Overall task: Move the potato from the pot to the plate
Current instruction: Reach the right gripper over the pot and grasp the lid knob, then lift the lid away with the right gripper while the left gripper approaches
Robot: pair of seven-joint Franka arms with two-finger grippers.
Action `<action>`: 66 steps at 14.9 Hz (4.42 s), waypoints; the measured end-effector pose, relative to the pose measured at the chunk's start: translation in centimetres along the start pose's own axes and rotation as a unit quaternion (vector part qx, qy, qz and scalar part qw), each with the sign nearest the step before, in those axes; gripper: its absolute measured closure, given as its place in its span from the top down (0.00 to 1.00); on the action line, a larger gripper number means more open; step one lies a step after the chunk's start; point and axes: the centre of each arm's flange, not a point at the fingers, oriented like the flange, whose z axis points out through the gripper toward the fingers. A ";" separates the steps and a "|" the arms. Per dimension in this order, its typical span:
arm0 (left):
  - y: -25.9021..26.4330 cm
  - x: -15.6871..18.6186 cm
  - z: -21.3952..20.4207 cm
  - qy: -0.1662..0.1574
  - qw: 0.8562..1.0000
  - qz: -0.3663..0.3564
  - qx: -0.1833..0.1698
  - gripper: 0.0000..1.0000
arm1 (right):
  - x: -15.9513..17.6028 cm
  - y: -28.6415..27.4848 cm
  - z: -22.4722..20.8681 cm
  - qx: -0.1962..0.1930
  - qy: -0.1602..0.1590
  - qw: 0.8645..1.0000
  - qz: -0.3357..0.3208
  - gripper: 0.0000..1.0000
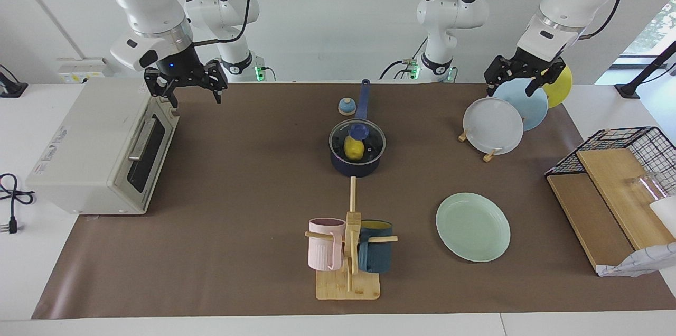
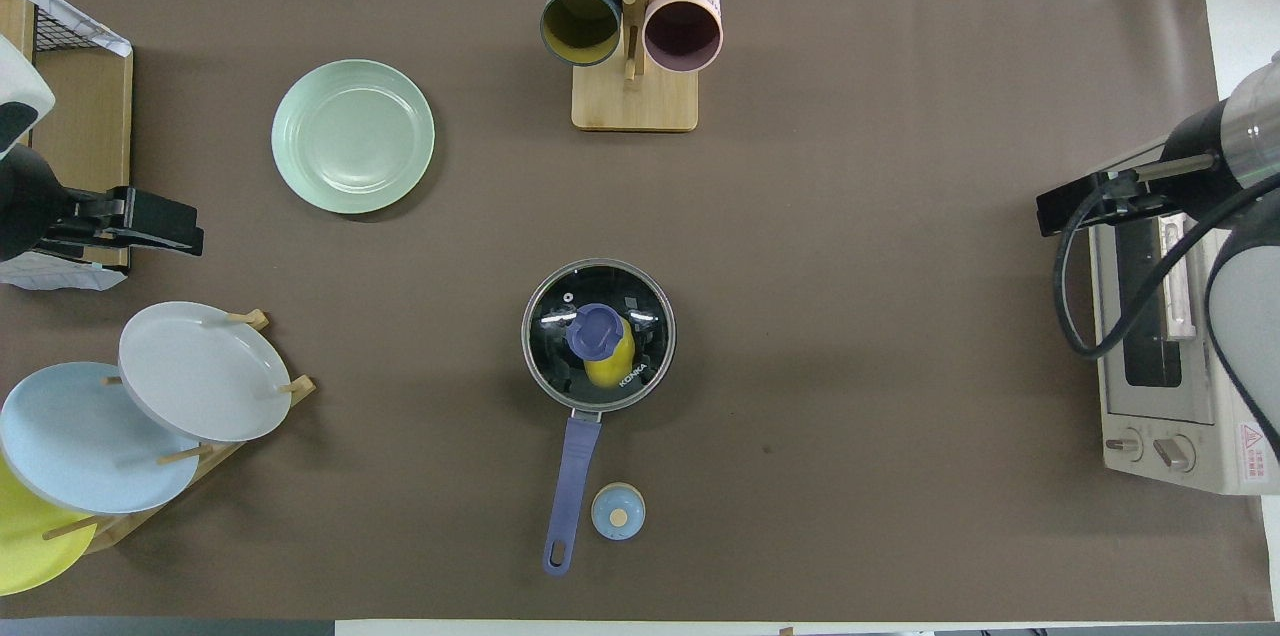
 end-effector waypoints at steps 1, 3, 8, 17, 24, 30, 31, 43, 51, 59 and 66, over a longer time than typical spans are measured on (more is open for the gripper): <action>0.0 0.0 0.0 0.000 1.000 0.000 0.000 1.00 | 0.1 -1.2 0.1 0.000 0.000 1.000 0.004 1.00; 0.0 0.0 0.0 0.000 1.000 0.000 0.000 1.00 | 0.6 -3.7 0.2 0.000 0.001 1.000 0.009 1.00; 0.0 0.0 0.0 0.000 1.000 0.000 0.000 1.00 | 2.9 -12.8 1.3 -0.003 -0.005 0.999 0.043 1.00; 0.0 0.0 0.0 0.000 1.000 0.000 0.000 1.00 | 1.8 -33.1 7.2 0.032 0.045 0.995 0.089 1.00; 0.0 0.0 0.0 0.000 1.000 0.000 0.000 1.00 | -1.9 -34.6 14.3 0.035 0.049 0.996 0.062 1.00; 0.0 0.0 0.0 0.000 1.000 0.000 0.000 1.00 | -3.2 -36.3 16.4 0.013 0.053 0.998 0.034 1.00; 0.0 0.0 0.0 0.000 1.000 0.000 0.000 1.00 | -3.2 -36.4 17.0 0.011 0.054 0.998 0.032 1.00; 0.0 0.0 0.0 0.000 1.000 0.000 0.000 1.00 | -2.2 -37.4 21.0 0.006 0.057 0.998 0.013 1.00; 0.0 0.0 0.0 0.000 1.000 0.000 0.000 1.00 | -2.0 -37.2 21.0 0.004 0.057 0.998 0.003 0.80; 0.0 0.0 0.0 0.000 1.000 0.000 0.000 1.00 | -2.0 -37.1 21.0 0.004 0.058 0.998 0.004 0.65; 0.1 0.0 0.0 0.000 1.000 0.000 0.000 1.00 | -1.9 -37.1 20.3 -0.001 0.053 0.999 0.004 0.65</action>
